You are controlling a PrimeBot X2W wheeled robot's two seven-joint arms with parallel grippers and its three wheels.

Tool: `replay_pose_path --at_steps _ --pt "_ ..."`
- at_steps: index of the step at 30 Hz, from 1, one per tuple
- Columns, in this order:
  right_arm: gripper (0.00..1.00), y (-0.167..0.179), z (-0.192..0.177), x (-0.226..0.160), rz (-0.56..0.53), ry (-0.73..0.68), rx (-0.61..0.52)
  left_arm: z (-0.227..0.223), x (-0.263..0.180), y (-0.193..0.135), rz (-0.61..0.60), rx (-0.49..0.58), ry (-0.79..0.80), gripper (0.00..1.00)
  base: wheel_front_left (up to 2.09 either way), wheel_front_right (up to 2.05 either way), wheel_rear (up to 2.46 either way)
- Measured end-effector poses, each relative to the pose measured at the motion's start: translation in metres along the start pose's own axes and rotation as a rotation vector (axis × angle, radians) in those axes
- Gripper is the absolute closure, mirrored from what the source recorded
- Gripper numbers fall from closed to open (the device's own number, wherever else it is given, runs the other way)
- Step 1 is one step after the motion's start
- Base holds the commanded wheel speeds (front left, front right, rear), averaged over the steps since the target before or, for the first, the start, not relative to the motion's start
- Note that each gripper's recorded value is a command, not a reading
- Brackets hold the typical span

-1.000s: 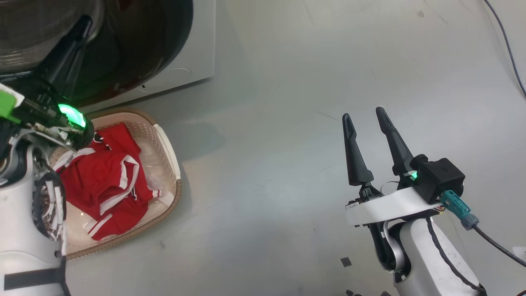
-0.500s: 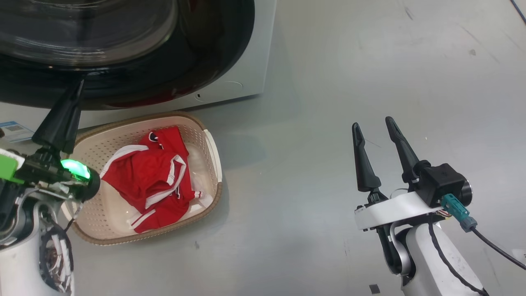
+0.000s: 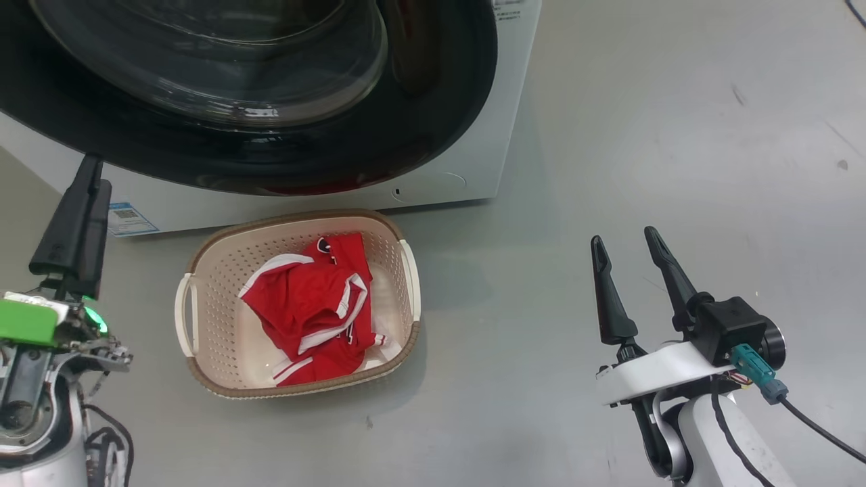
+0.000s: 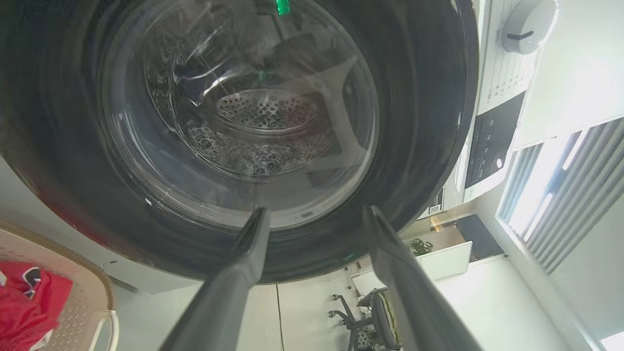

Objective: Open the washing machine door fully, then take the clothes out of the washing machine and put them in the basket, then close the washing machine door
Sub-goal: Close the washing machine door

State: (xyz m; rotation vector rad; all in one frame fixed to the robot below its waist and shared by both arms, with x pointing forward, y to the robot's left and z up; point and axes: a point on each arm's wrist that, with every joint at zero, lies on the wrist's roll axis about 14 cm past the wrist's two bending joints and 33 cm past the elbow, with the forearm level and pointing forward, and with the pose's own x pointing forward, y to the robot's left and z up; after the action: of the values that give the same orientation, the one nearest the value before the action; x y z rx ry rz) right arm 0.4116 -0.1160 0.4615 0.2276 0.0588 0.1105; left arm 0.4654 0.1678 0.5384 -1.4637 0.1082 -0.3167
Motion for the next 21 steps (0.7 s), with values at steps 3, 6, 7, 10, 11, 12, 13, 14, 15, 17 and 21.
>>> replay_pose_path --at_steps 3,6,7,10,11,12,13,14,15,17,21 --pt "0.00 0.008 0.003 0.000 0.028 -0.009 0.001 0.002 -0.006 -0.014 0.016 0.208 -0.023 0.00 0.00 0.00 0.00" --pt "0.00 0.014 0.008 0.000 0.051 -0.023 -0.005 0.001 -0.012 -0.028 0.026 0.452 -0.023 0.00 0.00 0.00 0.00" --pt "0.00 0.016 0.009 0.000 0.057 -0.026 -0.005 0.002 -0.014 -0.031 0.029 0.531 -0.026 0.00 0.00 0.00 0.00" --pt "0.00 0.017 0.012 0.000 0.061 -0.035 -0.014 0.000 -0.022 -0.030 0.048 0.733 -0.025 0.00 0.00 0.00 0.00" --pt "0.00 0.016 0.013 -0.001 0.060 -0.038 -0.014 0.000 -0.026 -0.027 0.058 0.795 -0.022 0.00 0.00 0.00 0.00" --pt "0.00 0.016 0.014 -0.001 0.058 -0.039 -0.016 -0.001 -0.030 -0.023 0.070 0.853 -0.017 0.00 0.00 0.00 0.00" --pt "0.00 0.016 0.014 -0.002 0.061 -0.039 -0.015 -0.003 -0.034 -0.019 0.082 0.901 -0.014 0.00 0.00 0.00 0.00" --pt "0.00 0.016 0.013 -0.003 0.060 -0.038 -0.018 -0.006 -0.038 -0.014 0.095 0.947 -0.007 0.00 0.00 0.00 0.00" --pt "0.00 0.015 0.012 -0.004 0.058 -0.035 -0.020 -0.009 -0.041 -0.007 0.109 0.985 -0.001 0.00 0.00 0.00 0.00" --pt "0.00 0.014 0.012 -0.007 0.054 -0.032 -0.021 -0.012 -0.048 0.003 0.134 1.051 0.001 0.00 0.00 0.00 0.00" --pt "0.00 0.013 0.012 -0.012 0.051 -0.032 -0.027 -0.014 -0.064 0.018 0.176 1.142 -0.002 0.00 0.00 0.00 0.00"
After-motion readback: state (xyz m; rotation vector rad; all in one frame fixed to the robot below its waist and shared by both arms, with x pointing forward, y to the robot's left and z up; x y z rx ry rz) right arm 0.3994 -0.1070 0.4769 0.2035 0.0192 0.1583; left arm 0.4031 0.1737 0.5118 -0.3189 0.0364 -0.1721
